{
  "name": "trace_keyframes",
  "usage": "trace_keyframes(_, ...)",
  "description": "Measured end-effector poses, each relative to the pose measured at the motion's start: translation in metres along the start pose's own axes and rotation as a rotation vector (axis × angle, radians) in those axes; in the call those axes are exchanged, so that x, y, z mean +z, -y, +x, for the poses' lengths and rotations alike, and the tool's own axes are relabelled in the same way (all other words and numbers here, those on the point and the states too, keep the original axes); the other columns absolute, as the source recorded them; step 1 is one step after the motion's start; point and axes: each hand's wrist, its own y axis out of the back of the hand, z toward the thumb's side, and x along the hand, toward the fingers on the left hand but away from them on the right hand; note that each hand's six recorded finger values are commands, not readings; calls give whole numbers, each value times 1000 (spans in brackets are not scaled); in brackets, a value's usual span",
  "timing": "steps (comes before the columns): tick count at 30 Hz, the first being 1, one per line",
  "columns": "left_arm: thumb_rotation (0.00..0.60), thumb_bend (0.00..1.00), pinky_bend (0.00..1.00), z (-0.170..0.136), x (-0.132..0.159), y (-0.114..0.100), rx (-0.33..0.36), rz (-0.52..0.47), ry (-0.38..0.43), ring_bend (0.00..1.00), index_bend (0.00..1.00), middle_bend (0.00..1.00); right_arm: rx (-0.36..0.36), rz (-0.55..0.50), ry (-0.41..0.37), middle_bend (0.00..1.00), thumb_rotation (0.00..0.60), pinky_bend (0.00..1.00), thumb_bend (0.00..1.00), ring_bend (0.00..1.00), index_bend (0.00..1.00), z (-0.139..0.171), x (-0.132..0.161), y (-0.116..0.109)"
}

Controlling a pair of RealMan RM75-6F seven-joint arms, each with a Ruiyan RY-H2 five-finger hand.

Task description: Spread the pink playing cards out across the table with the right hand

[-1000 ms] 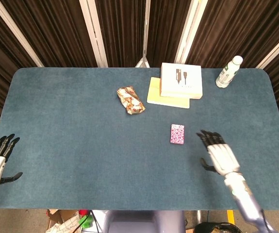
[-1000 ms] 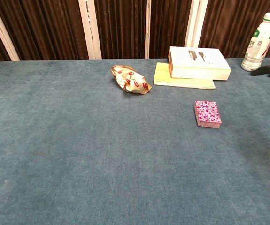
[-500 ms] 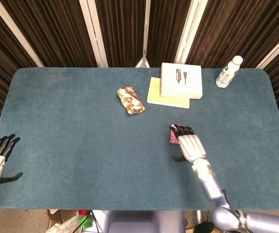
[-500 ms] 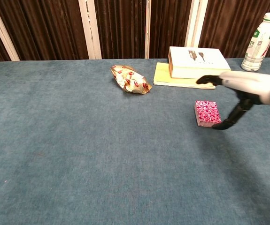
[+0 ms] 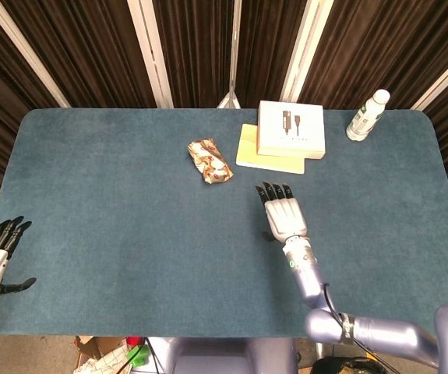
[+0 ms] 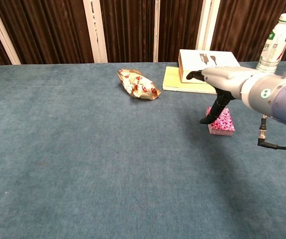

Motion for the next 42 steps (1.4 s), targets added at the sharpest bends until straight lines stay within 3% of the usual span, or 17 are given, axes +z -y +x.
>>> trace_keyframes(13, 600, 9, 0, -1, -1, 1, -14, 0, -6, 0, 0, 0, 128, 46, 167, 0, 600, 0, 225, 0, 21, -14, -21, 22)
trace_keyframes(20, 600, 9, 0, 0, 0, 2, -20, 0, -7, 0, 0, 0, 140, 42, 194, 0, 600, 0, 224, 0, 115, -21, -25, 23)
trace_keyframes(30, 600, 9, 0, 0, -1, 3, -31, -5, -12, 0, 0, 0, 174, 46, 219, 0, 600, 0, 225, 0, 122, -26, -32, 31)
trace_keyframes(42, 600, 9, 0, 0, -1, 4, -42, -8, -15, 0, 0, 0, 190, 52, 267, 0, 600, 0, 226, 0, 216, -32, -45, 33)
